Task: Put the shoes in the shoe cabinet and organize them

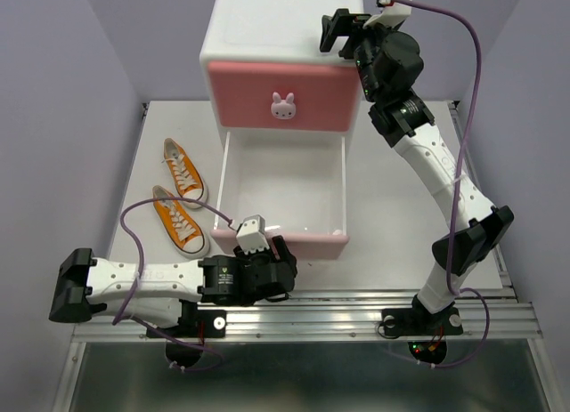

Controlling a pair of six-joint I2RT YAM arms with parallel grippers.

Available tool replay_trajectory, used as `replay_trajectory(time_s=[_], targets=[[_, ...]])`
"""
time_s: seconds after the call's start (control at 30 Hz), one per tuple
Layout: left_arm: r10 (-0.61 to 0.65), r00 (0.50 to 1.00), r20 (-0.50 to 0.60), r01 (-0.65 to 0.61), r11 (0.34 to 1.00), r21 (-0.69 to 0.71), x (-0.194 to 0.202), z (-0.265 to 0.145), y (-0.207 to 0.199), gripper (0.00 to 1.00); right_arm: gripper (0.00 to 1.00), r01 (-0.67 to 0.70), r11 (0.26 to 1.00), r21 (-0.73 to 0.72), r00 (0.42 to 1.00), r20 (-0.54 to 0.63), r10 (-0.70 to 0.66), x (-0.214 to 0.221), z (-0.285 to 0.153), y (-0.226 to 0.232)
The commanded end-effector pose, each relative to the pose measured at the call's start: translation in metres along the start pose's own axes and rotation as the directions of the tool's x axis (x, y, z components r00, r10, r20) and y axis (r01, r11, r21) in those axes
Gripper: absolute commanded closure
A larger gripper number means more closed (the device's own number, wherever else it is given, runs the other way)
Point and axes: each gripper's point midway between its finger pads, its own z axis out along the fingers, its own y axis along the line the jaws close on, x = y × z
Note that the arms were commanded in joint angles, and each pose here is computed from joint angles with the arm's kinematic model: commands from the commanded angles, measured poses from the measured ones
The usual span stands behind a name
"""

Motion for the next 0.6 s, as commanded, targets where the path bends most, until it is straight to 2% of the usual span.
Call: replay_trajectory(time_s=[0.0, 0.13, 0.47, 0.57], targets=[[-0.016, 0.972, -0.236, 0.022, 0.999, 0.024, 0.038, -0.029, -0.006, 0.13, 0.00, 0.167, 0.985, -0.051, 0.722, -0.674, -0.157, 0.266, -0.056, -0.017], [0.003, 0.978, -0.207, -0.002, 1.000, 0.001, 0.028, -0.031, -0.004, 0.01, 0.00, 0.166, 0.985, -0.053, 0.725, -0.671, -0.158, 0.265, -0.053, -0.016], [0.004, 0.986, -0.168, 0.006, 0.998, 0.060, -0.002, -0.053, -0.021, 0.01, 0.00, 0.156, 0.986, -0.066, 0.719, -0.676, -0.159, 0.268, -0.053, -0.013], [0.046, 0.985, -0.167, -0.031, 0.995, 0.091, -0.008, -0.064, -0.028, 0.01, 0.00, 0.155, 0.986, -0.065, 0.723, -0.672, -0.158, 0.266, -0.052, -0.012]])
